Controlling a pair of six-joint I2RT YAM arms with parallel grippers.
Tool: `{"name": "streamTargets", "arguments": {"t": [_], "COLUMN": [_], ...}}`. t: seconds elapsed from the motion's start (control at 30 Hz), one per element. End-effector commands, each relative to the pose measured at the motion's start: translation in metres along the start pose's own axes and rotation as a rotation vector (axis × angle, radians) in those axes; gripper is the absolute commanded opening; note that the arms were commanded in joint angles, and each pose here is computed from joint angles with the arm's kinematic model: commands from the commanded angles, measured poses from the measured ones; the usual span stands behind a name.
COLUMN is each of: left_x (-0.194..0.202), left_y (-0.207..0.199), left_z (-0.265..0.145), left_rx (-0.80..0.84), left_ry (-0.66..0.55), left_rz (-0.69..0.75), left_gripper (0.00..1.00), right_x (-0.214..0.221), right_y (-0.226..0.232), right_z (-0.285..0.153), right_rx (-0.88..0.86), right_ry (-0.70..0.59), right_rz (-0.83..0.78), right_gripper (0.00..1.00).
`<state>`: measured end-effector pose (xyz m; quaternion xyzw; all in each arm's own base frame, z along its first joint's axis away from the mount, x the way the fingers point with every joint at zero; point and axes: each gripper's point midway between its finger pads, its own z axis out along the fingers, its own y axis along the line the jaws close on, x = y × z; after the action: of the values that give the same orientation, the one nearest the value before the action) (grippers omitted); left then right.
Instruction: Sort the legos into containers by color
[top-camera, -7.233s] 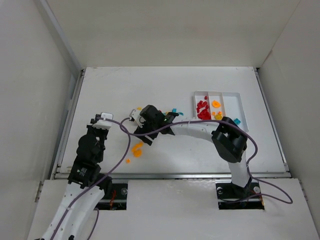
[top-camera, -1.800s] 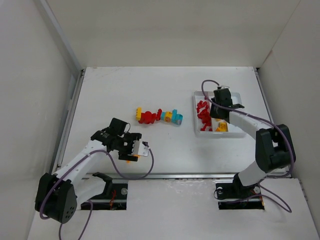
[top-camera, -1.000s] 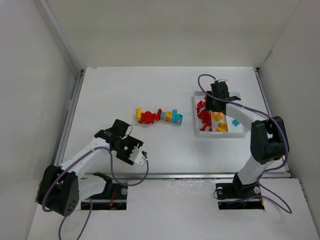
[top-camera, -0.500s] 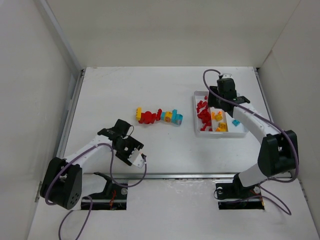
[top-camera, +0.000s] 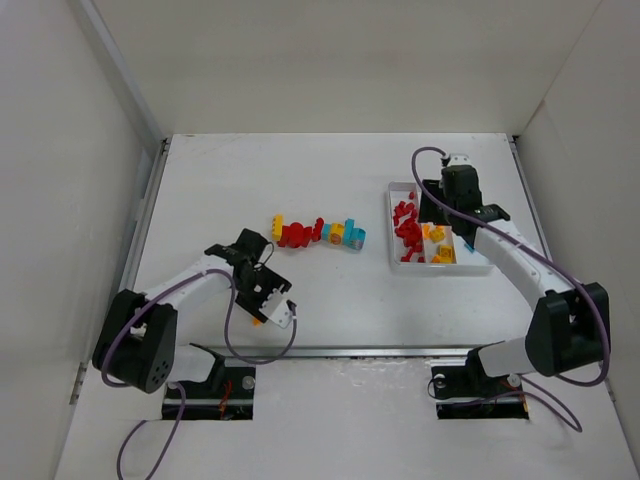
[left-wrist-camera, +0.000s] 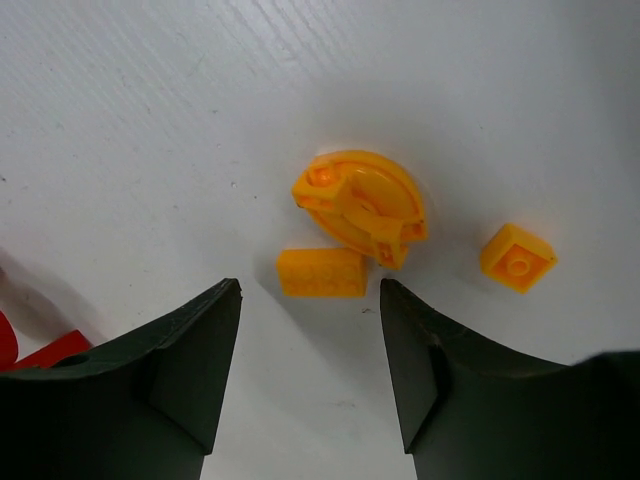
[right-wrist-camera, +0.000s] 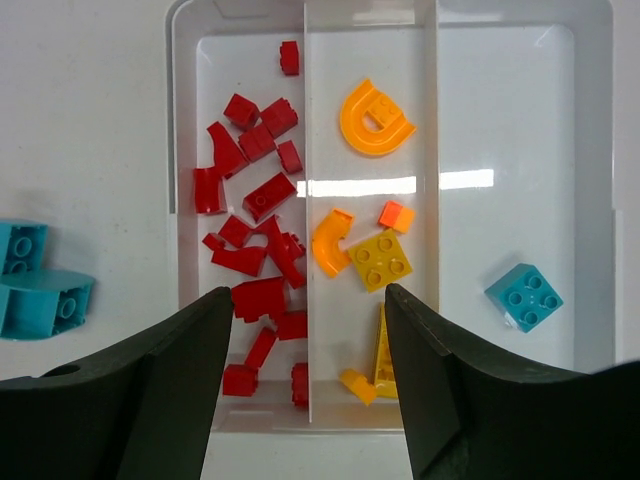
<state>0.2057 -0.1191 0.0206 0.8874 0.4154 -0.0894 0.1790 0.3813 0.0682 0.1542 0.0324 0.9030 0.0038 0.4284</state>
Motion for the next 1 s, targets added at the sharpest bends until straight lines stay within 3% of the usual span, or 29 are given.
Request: {"name": "streamTargets", "arguments": {"t": [0.0,0.2,0.53,0.73,0.87,0.97], "left_x": [-0.006,-0.006,-0.006,-0.009,-0.016,-0.035], "left_y": [-0.012,-0.021,-0.017,0.01,0.076,0.113], "left_z": [0.003,0.006,0.007,0.001,-0.027,-0.051], "left_rx": [0.087,0.209,0.269,0.144,-0.086,-0.206], "left_ry": [-0.015,0.013,0.028,0.03,-0.036,-0.149], "left_rz": [0.049,0.107,0.056,-0.084,-0.2,-0.282], "left_gripper": [0.54,0.43,0.01,0.0,0.0,0.0], "right_x": [-0.015,-0.018,-0.02,-0.026,-0.037,-0.048], "right_y": [0.005,0.006,0.005,0.007,0.005,0.011], "right_z": [-0.01,-0.018,-0.025,-0.031,-0.044,-0.063], "right_rx": [-0.046,-0.07,-0.073,-0.084,-0.07,-0.077], "right_ry": [-0.062,-0.095,-0.113,-0.117,-0.126,-0.155], "right_rz": [-0.007,-0.023,-0.029,-0.019,0.023,0.082], "right_gripper": [0.68,0.68,0.68,0.68,0.68,0.68]}}
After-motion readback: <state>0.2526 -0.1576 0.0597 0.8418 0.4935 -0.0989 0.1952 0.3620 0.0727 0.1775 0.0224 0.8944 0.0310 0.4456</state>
